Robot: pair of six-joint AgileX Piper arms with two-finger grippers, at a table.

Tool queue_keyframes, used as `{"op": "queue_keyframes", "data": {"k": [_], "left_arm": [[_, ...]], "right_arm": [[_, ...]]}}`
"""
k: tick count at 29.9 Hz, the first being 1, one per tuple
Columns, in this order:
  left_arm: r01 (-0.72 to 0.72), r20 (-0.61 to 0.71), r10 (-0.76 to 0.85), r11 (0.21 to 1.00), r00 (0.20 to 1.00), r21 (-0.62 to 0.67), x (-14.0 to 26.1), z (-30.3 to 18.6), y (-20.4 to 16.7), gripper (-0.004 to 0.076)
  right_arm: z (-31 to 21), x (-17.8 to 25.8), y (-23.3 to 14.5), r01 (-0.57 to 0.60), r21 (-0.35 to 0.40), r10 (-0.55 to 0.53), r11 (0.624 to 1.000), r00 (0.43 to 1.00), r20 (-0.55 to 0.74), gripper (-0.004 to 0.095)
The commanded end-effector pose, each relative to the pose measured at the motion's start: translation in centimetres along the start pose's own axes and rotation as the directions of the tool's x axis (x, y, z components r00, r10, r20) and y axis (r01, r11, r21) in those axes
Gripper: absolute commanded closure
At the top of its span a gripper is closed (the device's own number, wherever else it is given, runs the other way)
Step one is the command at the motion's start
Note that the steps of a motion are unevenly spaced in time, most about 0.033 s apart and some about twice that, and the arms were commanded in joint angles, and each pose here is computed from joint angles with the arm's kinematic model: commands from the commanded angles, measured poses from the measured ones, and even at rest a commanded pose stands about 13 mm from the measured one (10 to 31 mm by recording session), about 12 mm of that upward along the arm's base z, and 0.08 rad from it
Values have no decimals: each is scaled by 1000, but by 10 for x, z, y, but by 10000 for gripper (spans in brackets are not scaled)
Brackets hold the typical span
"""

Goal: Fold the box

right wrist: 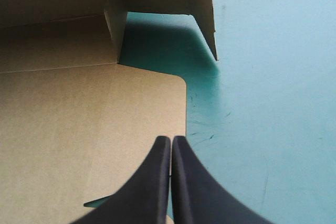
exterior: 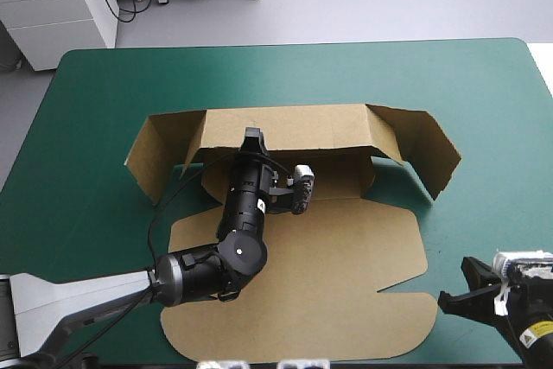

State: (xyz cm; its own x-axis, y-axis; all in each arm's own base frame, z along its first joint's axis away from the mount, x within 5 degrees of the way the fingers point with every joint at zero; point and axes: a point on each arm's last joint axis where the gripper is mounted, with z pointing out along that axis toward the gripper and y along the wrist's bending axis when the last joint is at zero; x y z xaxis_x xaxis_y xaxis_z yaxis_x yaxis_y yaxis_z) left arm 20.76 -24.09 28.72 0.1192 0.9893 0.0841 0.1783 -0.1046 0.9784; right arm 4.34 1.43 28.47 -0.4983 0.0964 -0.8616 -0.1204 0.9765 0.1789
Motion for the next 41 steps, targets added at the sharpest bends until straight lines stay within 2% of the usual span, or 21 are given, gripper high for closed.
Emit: {"op": "queue_keyframes", "data": {"k": [1, 7, 12, 21, 27, 30, 34, 41], "left_arm": [[-15, 10, 17, 987, 1000, -162, 5, -6, 29, 731], [-15, 28, 20, 988, 999, -154, 3, -6, 28, 731], [-15, 30, 20, 988, 999, -153, 3, -6, 28, 731], [-15, 31, 20, 988, 999, -153, 3, -6, 28, 731], [-15, 31, 20, 988, 999, -153, 3, -6, 28, 731], [-13, 30, 18, 989, 999, -150, 3, -6, 28, 731], [-13, 30, 18, 989, 999, -150, 3, -6, 28, 731], [-13, 30, 17, 989, 999, -149, 3, -6, 28, 731]], "right_arm": [[6, -39, 5, -19, -9, 20, 1000, 998, 66, 907], [16, -120, 16, 106, -7, -105, 994, 992, 76, 907], [48, -186, 23, 173, -11, -172, 985, 983, 71, 908], [143, -277, 25, 197, -14, -196, 980, 979, 58, 908], [223, -286, 20, 185, -34, -187, 982, 981, -55, 908], [251, -277, 19, 134, -75, -142, 988, 983, -115, 908], [260, -268, 21, 89, -117, -110, 989, 977, -184, 908], [255, -250, 22, 131, -165, -184, 978, 913, -365, 908]]}}
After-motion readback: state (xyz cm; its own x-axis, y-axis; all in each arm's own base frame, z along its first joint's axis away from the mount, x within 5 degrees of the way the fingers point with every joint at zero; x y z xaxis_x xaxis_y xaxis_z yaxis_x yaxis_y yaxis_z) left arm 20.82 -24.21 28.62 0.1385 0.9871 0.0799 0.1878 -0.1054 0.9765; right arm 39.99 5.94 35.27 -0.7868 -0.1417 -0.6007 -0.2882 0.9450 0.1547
